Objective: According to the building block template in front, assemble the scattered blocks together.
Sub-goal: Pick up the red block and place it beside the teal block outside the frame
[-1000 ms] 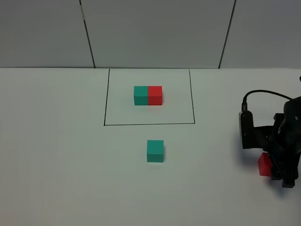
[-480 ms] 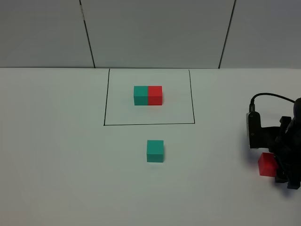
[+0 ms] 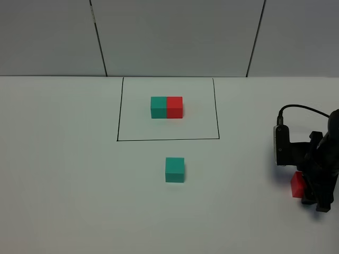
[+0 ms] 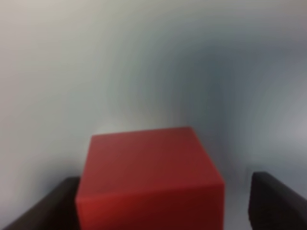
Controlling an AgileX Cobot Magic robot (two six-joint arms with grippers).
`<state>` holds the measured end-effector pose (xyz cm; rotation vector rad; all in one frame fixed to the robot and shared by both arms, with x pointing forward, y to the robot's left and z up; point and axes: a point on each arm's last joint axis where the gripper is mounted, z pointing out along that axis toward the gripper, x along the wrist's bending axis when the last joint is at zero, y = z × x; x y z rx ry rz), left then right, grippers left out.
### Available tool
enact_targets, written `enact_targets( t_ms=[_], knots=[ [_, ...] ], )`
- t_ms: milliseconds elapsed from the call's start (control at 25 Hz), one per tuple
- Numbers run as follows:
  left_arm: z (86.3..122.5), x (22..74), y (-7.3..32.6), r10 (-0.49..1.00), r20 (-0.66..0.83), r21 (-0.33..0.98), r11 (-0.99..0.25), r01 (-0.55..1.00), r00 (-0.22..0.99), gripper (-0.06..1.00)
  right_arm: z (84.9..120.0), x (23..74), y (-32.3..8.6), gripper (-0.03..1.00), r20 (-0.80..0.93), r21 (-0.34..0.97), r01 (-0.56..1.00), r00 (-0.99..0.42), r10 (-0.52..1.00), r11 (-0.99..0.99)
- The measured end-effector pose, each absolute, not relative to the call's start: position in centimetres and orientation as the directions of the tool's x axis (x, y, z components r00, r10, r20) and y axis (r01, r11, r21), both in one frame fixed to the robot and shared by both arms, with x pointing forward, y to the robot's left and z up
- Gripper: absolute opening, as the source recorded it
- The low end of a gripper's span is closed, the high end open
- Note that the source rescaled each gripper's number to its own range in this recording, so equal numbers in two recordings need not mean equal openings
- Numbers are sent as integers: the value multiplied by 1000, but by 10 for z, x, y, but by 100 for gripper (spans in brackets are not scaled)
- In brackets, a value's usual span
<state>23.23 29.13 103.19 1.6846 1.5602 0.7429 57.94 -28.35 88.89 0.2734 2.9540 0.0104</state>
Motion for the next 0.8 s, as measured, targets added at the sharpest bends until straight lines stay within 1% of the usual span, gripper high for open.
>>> enact_targets(
  t_ms=[80, 160, 240, 360, 400, 520, 680, 800],
  knots=[
    [1032, 232, 291, 993, -55, 812, -16, 583, 105, 86, 889, 579, -283, 81, -173, 23, 178, -969, 179, 984],
    [1032, 232, 291, 993, -55, 812, -16, 583, 105, 86, 889, 579, -283, 74, -172, 23, 175, -969, 177, 984],
    [1032, 232, 291, 993, -55, 812, -16, 583, 105, 86, 888, 579, -283, 65, -165, 22, 176, -970, 178, 984],
    [1032, 232, 291, 993, -55, 812, -16, 583, 105, 86, 886, 578, -283, 47, -147, 18, 178, -973, 179, 984],
    [1032, 232, 291, 993, -55, 812, -16, 583, 105, 86, 885, 577, -283, 38, -139, 18, 180, -974, 181, 984],
    [1032, 232, 291, 993, -55, 812, -16, 583, 105, 86, 884, 576, -283, 2, -116, 15, 183, -976, 183, 983],
    [1032, 232, 291, 993, -55, 812, -16, 583, 105, 86, 884, 576, -277, 1, -120, 3, 146, -982, 145, 989],
    [1032, 232, 291, 993, -55, 812, -16, 583, 105, 86, 886, 582, -265, 0, -142, 5, 110, -984, 110, 994]
  ],
)
